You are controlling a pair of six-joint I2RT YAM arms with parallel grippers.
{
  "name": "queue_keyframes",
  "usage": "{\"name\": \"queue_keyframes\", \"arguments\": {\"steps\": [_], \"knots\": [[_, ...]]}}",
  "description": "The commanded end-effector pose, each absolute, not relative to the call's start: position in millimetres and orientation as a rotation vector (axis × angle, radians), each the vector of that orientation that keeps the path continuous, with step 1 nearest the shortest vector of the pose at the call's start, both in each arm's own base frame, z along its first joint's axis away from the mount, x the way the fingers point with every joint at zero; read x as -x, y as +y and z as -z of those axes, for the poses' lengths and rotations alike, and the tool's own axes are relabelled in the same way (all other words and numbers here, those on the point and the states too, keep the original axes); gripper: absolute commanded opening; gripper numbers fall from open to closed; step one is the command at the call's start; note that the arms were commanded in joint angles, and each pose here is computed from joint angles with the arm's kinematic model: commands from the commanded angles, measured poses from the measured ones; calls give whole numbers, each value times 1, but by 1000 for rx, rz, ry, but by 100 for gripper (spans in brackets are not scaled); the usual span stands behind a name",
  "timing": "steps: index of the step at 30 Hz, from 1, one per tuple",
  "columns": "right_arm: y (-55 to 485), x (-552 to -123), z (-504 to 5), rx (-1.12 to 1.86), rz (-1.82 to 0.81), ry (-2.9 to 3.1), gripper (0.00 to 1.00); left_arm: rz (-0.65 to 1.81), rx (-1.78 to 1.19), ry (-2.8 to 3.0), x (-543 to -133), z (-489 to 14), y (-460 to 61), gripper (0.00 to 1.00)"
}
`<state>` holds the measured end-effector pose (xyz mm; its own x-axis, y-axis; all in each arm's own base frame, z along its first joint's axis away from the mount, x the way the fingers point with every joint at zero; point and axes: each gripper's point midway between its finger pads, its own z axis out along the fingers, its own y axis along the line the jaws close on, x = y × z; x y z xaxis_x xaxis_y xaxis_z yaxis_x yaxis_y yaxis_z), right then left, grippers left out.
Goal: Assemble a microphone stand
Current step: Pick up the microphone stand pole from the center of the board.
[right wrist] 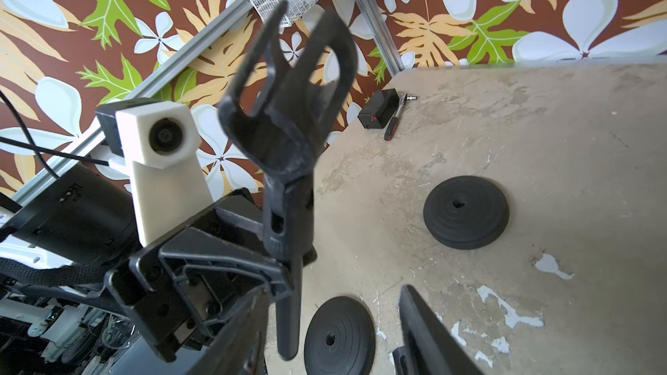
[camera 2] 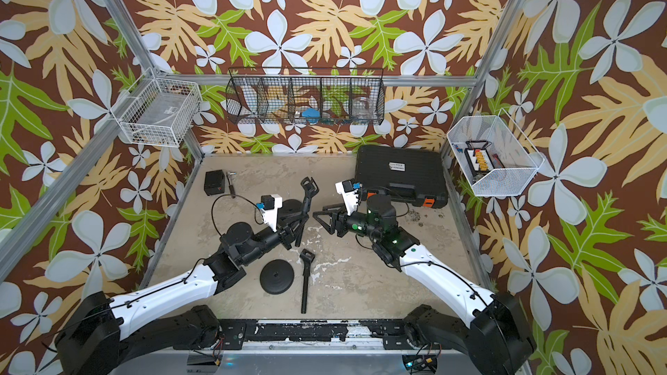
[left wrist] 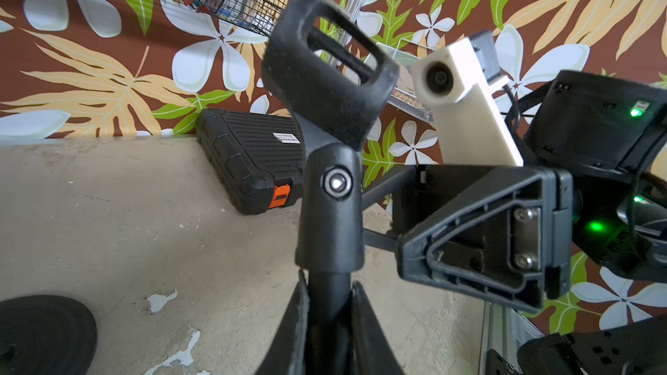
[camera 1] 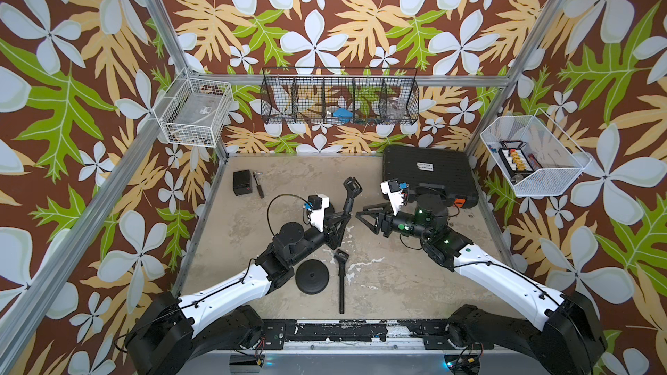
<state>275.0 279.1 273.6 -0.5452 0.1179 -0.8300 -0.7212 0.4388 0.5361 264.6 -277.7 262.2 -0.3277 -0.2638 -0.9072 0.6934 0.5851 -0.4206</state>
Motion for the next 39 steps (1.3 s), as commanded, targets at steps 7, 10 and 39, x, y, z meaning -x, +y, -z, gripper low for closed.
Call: {"name": "queue_keyframes", "arguments": {"steps": [7,10,39], "knots": [[286,-281,-296,563,-1205,1720,52,1094,-410,1555,-261,-283,-291,0],[288,-283,-296,565,-1217,1718,50,1102,-412,1555,-261,-283,-292,0],[287,-305,-299,535,-1108,1689,9,1090,-383,1608,-281,-271,-298,55]]}}
